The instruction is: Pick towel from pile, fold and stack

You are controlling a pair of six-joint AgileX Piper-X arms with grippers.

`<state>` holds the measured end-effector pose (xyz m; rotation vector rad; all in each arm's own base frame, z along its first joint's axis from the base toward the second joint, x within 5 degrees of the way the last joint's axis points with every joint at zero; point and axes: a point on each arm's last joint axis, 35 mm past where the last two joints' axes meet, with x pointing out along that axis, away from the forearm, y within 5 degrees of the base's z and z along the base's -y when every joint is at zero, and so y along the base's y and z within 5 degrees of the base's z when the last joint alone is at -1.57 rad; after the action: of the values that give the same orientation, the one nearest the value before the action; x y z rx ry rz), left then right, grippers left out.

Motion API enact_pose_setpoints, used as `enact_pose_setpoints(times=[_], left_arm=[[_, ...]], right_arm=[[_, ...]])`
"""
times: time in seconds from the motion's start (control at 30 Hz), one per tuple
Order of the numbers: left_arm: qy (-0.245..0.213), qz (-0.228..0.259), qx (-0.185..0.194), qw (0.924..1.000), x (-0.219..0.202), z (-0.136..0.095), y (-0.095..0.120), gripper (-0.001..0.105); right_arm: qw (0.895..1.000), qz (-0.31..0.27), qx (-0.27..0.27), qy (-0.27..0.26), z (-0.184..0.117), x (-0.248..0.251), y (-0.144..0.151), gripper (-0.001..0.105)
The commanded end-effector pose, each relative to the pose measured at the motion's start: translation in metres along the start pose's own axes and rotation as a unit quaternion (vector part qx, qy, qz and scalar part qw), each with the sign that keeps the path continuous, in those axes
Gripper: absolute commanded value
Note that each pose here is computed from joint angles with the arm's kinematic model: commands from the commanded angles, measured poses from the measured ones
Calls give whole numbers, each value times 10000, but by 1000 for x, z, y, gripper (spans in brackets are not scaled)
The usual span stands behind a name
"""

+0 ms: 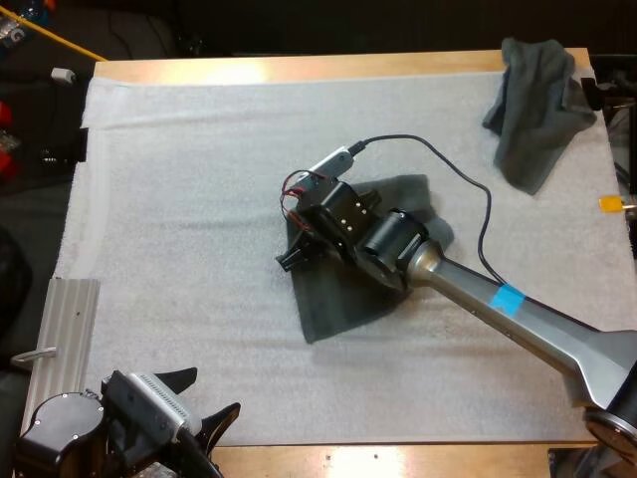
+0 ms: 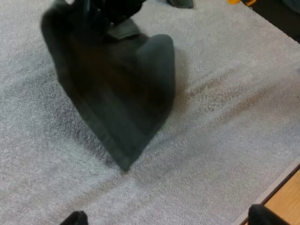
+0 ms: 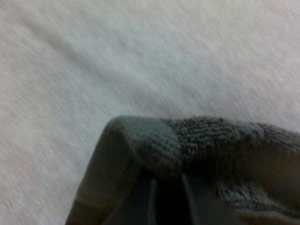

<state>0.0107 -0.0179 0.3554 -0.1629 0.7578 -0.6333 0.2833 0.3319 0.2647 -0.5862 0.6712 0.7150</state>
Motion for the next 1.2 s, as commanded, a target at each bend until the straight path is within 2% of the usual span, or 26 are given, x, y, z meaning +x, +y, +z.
enact_pose_setpoints(times=[0.0,0.17,0.4,0.47,0.53,0.6,0.7,0.77,0.8,0.93,1.03,1.1,1.17], left_arm=[[11,-49,12,10000,-1,0,-1,65],[3,-50,16,10000,-1,1,-1,65],[3,-50,16,10000,-1,1,-1,65],[3,-50,16,10000,-1,1,-1,65],[3,-50,20,10000,-1,1,-1,65],[3,-50,28,10000,-1,1,-1,65],[3,-50,40,10000,-1,1,-1,65],[3,-50,40,10000,-1,1,-1,65],[3,-50,40,10000,-1,1,-1,65],[3,-50,40,10000,-1,1,-1,65],[3,-50,40,10000,-1,1,-1,65],[3,-50,40,10000,-1,1,-1,65],[2,-41,40,10000,-1,1,-1,65]], right_arm=[[9997,87,-15,-243,7,-2,-1,0],[9933,795,54,-842,17,4,5,0],[9878,988,86,-1198,24,10,19,0],[9849,1119,62,-1321,26,9,21,3],[9804,1293,43,-1485,29,7,23,13],[9765,1408,32,-1631,32,6,23,29],[9764,1411,48,-1635,32,6,23,56],[9782,1408,45,-1526,30,7,23,67],[9792,1406,43,-1459,28,7,24,68],[9890,1165,46,-912,18,8,22,65],[9961,780,36,-415,8,10,17,64],[9984,560,51,-46,-1,11,11,64],[9979,449,346,322,-10,13,1,64]])
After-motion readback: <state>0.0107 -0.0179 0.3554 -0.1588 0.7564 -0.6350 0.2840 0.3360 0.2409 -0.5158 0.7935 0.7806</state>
